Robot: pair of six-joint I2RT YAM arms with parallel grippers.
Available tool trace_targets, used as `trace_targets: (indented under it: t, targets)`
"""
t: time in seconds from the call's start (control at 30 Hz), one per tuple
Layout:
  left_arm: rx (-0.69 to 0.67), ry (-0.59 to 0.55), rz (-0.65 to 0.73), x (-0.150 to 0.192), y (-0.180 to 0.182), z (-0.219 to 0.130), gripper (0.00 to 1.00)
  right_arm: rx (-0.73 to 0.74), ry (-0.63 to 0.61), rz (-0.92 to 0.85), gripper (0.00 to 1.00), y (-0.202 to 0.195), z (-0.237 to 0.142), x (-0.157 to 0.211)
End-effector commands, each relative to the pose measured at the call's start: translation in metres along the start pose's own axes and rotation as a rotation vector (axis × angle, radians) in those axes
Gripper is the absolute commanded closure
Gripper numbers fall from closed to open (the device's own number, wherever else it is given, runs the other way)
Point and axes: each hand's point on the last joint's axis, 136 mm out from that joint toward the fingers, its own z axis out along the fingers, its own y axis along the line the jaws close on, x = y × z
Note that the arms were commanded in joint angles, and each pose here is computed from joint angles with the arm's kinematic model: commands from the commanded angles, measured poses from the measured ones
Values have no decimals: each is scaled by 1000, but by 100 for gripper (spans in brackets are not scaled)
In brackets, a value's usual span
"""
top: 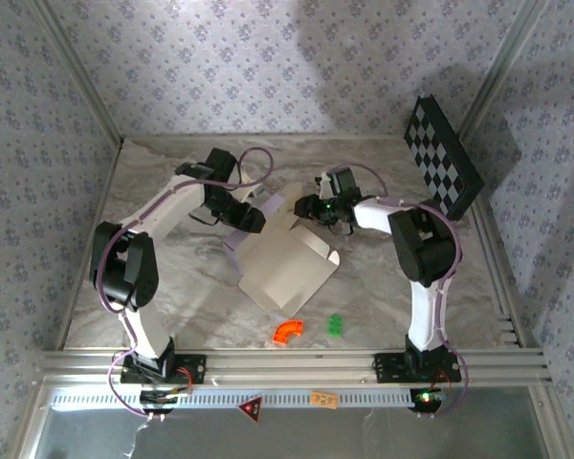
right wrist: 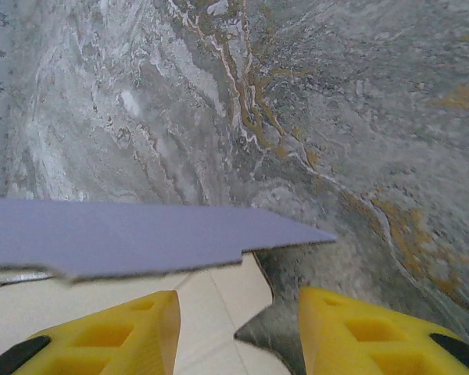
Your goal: Fold the paper box
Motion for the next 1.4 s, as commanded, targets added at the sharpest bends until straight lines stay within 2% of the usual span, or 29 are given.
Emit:
trace_targets:
  t: [0.0,0.2,0.23,0.63,0.97,1.23,1.37]
  targets:
    - [16,2,1,1,-8,-3,43,-70,-12,-6,55,8,11,-1]
    - [19,-3,6,-1,-9,-3,43,-114,0,-10,56,19,15,3]
    - [18,-3,6,-1,-9,-3,43,-111,15,11,56,13,15,13]
    - [14,3,2,-1,-6,0,44,-230,-9,-7,57,51,1,22]
    - [6,5,3,0,-5,0,44,-191,-7,-33,52,49,7,28]
    - [3,5,5,0,-5,-1,44,-263,10,-77,53,69,6,27]
    - [5,4,6,0,-6,-2,44,-241,21,-99,53,71,7,31]
